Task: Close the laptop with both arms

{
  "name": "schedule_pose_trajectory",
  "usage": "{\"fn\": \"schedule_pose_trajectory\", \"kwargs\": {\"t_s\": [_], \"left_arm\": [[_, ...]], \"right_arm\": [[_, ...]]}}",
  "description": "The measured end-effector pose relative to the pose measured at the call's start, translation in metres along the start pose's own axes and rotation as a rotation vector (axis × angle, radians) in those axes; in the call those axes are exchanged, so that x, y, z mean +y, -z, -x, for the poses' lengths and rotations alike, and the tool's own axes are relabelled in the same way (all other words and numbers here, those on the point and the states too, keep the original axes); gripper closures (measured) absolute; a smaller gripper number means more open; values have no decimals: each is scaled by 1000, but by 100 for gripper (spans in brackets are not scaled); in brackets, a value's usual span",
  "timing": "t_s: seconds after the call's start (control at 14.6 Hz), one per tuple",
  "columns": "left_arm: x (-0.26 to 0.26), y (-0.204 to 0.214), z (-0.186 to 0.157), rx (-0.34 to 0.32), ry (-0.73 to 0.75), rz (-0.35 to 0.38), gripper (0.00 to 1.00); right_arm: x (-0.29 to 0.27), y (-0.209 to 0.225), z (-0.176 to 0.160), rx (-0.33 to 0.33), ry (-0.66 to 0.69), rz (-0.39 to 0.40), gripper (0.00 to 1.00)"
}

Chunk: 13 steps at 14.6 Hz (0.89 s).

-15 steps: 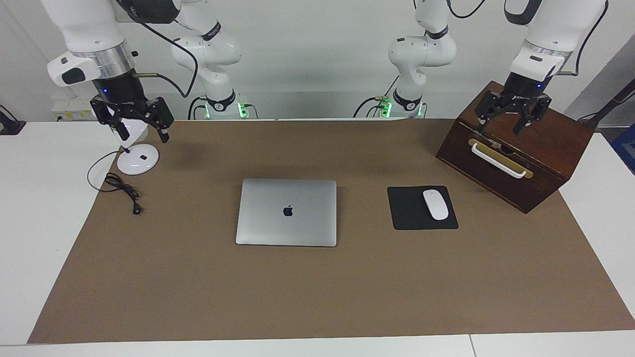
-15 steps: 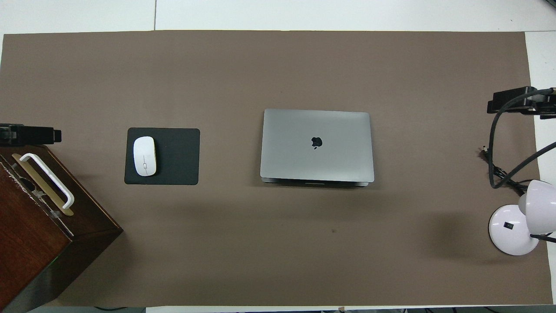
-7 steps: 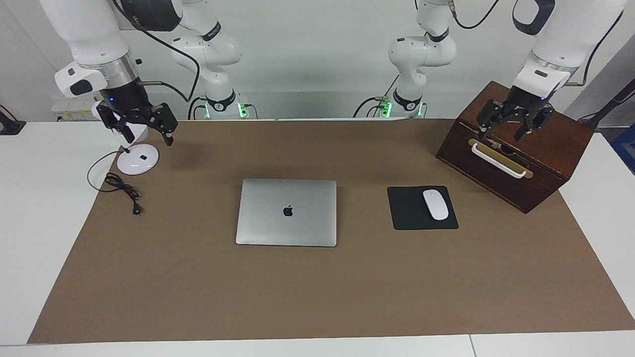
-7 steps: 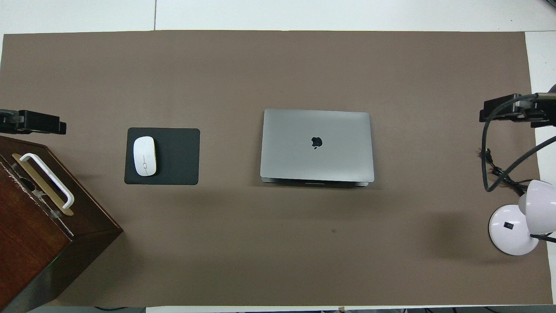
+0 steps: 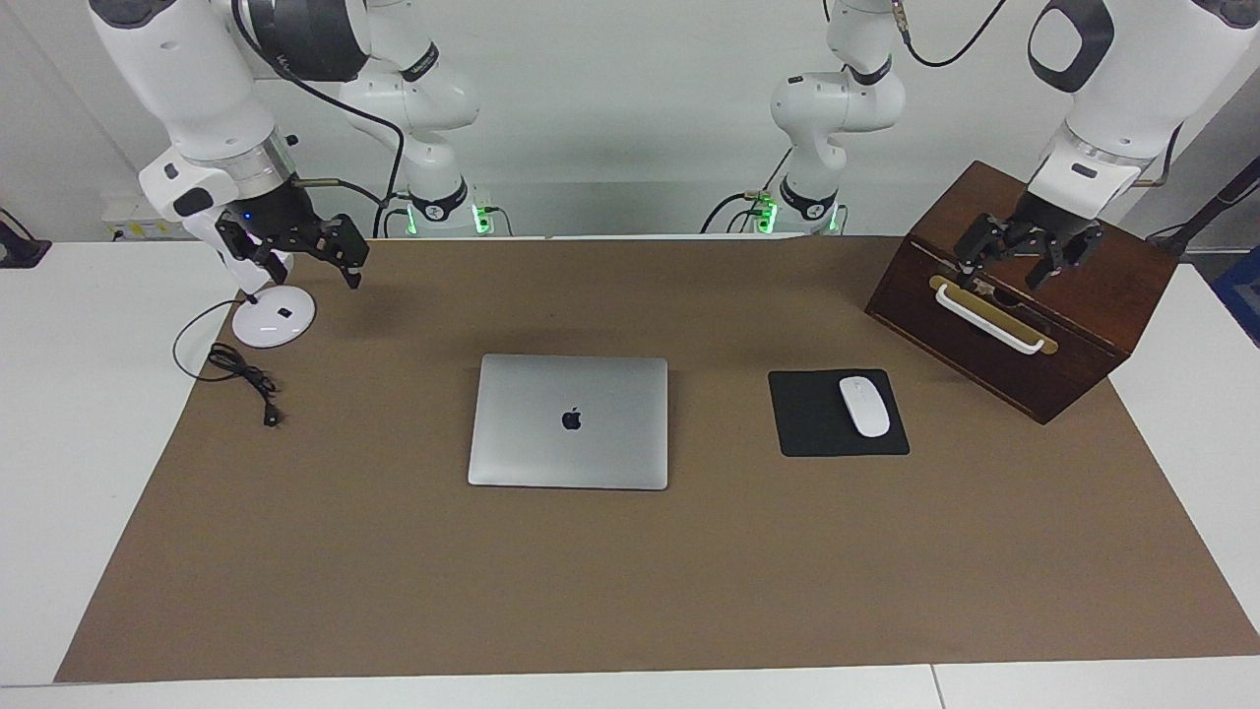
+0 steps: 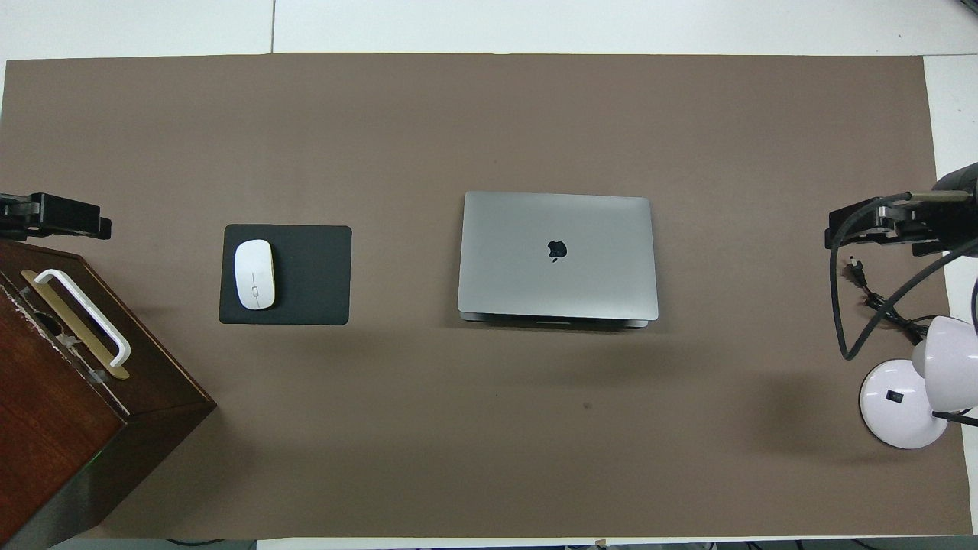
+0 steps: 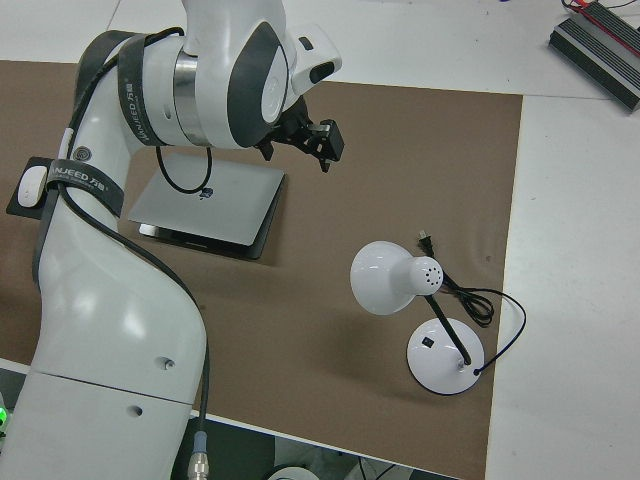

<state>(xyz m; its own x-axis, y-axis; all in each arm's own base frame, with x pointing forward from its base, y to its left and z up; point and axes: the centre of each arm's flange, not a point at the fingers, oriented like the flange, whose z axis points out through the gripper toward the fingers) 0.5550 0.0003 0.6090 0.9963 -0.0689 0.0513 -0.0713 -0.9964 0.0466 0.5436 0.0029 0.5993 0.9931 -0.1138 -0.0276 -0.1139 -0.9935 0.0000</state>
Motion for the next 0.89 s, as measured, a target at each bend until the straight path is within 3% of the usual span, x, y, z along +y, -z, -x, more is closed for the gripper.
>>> {"fn": "schedule_pose_trajectory", "kwargs": {"t_s": [0.89], "left_arm": [[0, 0, 0, -2, -1, -5, 0]], "right_arm": [[0, 0, 4, -23, 0, 3, 0]]}}
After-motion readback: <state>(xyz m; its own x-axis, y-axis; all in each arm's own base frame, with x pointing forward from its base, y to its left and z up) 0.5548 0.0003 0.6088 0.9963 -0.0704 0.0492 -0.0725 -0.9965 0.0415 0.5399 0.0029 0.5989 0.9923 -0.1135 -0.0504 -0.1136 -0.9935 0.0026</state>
